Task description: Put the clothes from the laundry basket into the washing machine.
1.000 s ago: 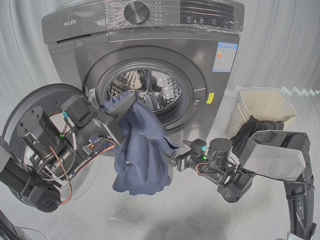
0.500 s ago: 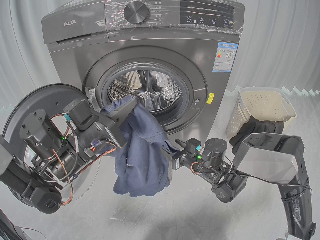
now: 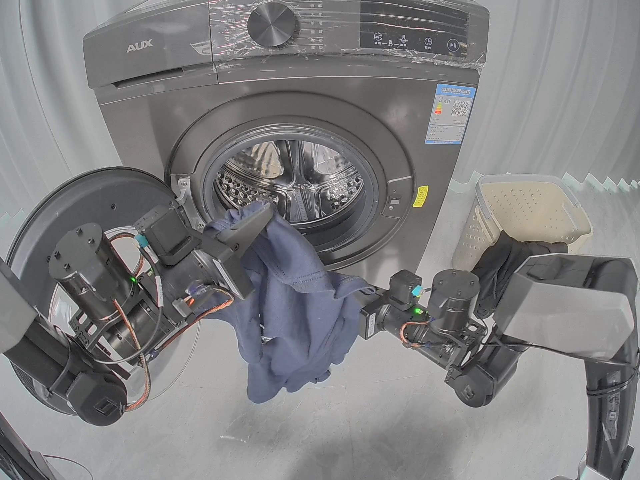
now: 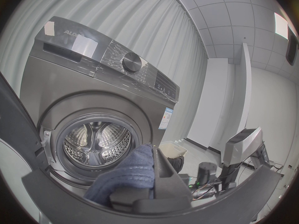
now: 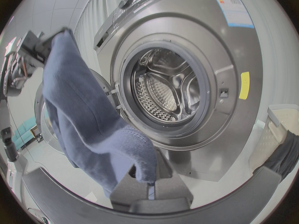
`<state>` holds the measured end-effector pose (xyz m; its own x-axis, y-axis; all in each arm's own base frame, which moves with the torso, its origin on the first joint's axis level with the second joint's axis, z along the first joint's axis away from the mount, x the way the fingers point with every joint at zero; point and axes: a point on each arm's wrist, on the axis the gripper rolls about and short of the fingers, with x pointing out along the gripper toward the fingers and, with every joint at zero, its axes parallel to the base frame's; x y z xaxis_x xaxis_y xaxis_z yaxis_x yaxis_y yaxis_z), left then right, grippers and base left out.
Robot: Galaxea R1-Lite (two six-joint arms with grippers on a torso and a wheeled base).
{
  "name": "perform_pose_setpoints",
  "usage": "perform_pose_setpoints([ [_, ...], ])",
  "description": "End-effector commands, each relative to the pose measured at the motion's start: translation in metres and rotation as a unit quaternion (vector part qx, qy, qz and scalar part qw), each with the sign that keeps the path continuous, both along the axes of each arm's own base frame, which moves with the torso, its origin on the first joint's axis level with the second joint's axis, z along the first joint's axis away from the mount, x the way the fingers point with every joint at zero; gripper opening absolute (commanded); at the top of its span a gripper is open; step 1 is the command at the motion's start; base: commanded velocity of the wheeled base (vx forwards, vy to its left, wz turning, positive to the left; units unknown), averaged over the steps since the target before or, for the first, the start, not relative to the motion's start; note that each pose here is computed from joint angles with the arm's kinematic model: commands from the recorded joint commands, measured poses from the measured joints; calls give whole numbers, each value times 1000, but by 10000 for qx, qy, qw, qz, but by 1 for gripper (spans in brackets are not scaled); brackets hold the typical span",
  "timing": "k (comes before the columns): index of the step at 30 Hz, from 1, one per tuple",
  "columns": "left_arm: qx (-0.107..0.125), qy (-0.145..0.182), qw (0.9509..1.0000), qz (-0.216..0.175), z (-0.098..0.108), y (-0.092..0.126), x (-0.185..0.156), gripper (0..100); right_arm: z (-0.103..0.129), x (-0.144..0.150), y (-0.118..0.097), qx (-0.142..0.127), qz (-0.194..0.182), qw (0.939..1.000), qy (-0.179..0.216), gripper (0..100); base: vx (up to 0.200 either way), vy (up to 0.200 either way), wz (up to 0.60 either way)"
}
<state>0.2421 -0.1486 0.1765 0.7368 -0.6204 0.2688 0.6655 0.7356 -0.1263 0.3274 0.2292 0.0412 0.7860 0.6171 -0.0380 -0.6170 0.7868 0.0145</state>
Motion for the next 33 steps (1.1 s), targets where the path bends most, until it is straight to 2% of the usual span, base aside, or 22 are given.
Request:
perform_pose_setpoints([
  [1,-29,-39,9997,231,2,11,8,0,47,-24,-20,210,-60,9994,-252,0,0,0,0],
  [5,-15,-49,9992,389,3,20,9,0,63,-38,-32,256,-252,9989,-305,0,0,0,0],
  [11,5,-46,9990,448,3,24,6,0,101,-53,-52,572,-392,9953,-672,0,0,0,0],
  [12,5,-46,9990,448,3,24,6,0,101,-53,-52,572,-392,9953,-672,0,0,0,0],
  [14,6,-39,9990,447,4,26,-1,0,109,-65,-60,729,-368,9946,-642,0,0,0,0],
  [17,-38,-119,9990,432,9,28,-5,0,108,-78,-66,901,-325,9936,-600,0,0,0,0],
  [24,-56,-153,9988,455,11,30,-6,0,121,-75,-63,1103,-379,9894,-871,0,0,0,0],
  [27,55,-27,9990,434,4,32,-10,0,129,-72,-64,1219,-515,9860,-1018,0,0,0,0],
  [33,51,-62,9989,453,5,32,-10,0,147,-71,-63,1441,-596,9794,-1281,0,0,0,0],
])
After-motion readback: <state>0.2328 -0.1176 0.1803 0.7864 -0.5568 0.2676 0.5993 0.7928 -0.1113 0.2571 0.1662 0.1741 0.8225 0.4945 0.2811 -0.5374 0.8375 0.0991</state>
